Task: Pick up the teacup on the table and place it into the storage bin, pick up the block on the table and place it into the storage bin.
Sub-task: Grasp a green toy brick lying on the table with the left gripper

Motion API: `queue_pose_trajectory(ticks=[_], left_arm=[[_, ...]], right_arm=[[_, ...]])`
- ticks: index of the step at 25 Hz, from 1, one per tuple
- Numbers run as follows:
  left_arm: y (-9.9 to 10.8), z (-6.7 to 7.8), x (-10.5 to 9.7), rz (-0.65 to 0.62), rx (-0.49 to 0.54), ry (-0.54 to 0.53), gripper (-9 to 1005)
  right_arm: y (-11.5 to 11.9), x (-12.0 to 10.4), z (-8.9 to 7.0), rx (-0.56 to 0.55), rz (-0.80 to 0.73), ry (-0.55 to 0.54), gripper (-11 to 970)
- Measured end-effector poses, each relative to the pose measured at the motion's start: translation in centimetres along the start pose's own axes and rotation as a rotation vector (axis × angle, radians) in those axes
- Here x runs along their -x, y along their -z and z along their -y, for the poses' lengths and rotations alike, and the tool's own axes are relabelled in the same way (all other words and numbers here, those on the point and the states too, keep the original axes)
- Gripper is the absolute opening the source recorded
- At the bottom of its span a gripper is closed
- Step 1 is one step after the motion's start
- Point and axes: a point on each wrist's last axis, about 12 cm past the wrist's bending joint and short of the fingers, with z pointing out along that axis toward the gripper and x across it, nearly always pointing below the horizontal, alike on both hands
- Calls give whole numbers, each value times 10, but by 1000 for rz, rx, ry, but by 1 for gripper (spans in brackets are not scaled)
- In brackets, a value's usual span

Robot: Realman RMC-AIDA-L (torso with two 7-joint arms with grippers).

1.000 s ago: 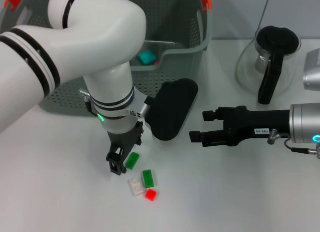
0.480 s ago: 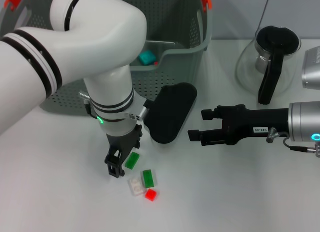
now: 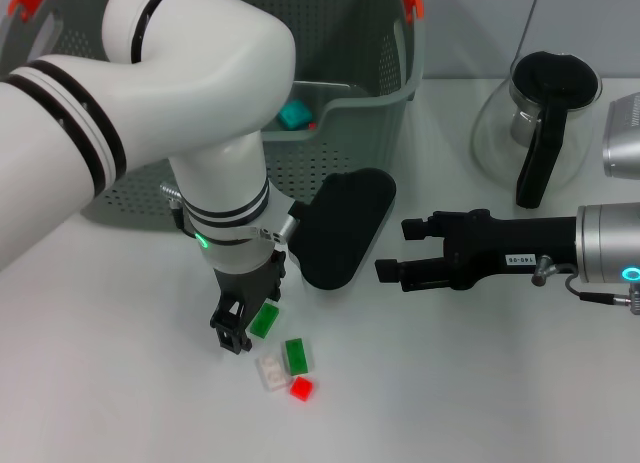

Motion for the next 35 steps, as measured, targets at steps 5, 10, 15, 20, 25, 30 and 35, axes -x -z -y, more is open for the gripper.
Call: queue_pose_trajectory(ticks=[5,10,15,20,25,30,35], left_arm=[[0,0,1,-4,1,-5,694],[0,0,1,-3,3,-2,448],[0,0,1,-3,5,0,442],[0,-1,1,-4,9,-1,440],[0,-2,1,-5,10,-1,439],[-3,-4,2,-8,2,1,437],[-3,-4,2,-8,0,-5,436]], right_arm=[[0,0,0,0,0,1,917],[0,1,0,1,1,2,916],[0,1,0,2,1,4,916],[0,2,0,3,1,5,917],[0,1,0,4,-1,5,917],[0,1,0,3,-1,3,916],[0,0,0,2,-3,3,915]])
